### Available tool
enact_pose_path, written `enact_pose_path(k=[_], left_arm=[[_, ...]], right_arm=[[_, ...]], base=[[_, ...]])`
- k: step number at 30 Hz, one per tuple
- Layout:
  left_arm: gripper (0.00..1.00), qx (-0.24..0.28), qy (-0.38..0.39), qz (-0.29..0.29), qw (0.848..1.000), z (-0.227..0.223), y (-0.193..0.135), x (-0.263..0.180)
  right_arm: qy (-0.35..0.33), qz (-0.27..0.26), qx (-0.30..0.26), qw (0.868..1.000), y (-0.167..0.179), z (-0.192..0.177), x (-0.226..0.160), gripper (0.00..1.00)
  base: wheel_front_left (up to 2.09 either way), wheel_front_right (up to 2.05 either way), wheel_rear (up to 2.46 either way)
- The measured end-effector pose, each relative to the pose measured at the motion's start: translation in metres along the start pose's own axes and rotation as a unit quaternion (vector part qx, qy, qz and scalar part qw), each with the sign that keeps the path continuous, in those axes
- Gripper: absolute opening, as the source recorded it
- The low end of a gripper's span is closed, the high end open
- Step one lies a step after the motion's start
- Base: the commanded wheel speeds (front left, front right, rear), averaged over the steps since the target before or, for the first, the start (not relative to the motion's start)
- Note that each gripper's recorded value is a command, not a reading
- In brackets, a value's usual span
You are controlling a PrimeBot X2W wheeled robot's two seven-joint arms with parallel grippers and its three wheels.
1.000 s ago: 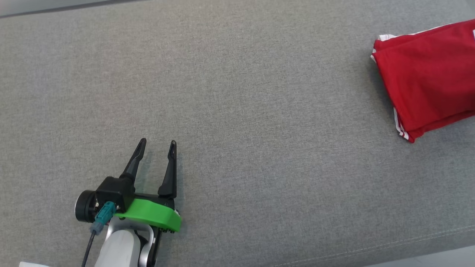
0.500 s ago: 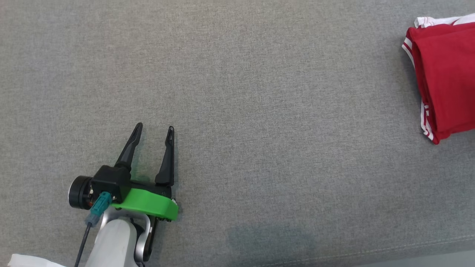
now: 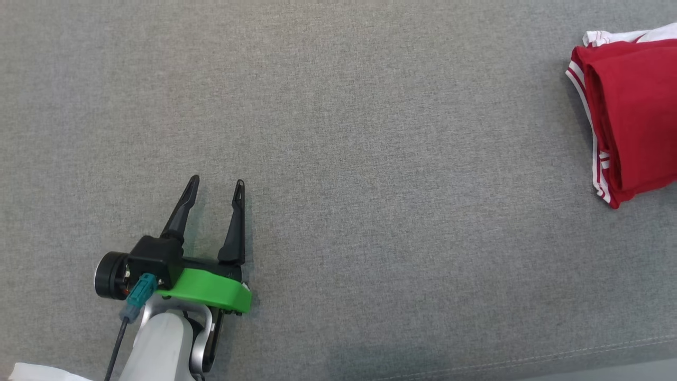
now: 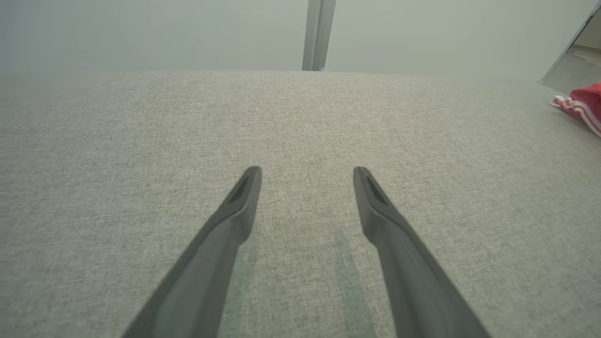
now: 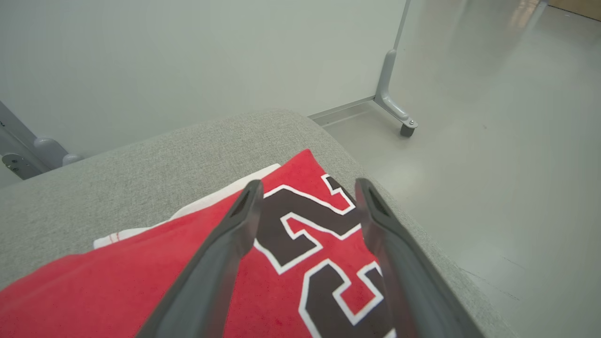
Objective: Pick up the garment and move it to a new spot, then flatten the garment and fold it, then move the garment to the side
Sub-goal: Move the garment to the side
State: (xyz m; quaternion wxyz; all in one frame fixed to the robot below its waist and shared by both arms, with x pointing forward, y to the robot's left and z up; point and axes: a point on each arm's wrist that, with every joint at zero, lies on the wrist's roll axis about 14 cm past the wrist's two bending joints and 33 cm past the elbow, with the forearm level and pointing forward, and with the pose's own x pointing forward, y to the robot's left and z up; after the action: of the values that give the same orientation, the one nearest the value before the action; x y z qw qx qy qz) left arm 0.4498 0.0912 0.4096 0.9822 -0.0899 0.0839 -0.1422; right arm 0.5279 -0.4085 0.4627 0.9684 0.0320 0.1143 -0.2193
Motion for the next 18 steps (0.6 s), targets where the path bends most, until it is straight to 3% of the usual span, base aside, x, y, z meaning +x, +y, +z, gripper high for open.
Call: enact_pose_path(k=[9,18], left_arm=[[1.0,-0.01,-0.041,0.005,0.999,0.033,-0.007,-0.007],[1.0,-0.02,-0.085,0.043,0.995,0.066,0.002,-0.032]], right_arm=[[-0.084,0.065,-0.036,0.994,0.035,0.058,-0.02,1.0],[-0.157,0.156,-0.026,0.975,0.082,0.098,-0.071,1.0]], base=[[0.0,0.0,0.0],[0.0,0.0,0.0]])
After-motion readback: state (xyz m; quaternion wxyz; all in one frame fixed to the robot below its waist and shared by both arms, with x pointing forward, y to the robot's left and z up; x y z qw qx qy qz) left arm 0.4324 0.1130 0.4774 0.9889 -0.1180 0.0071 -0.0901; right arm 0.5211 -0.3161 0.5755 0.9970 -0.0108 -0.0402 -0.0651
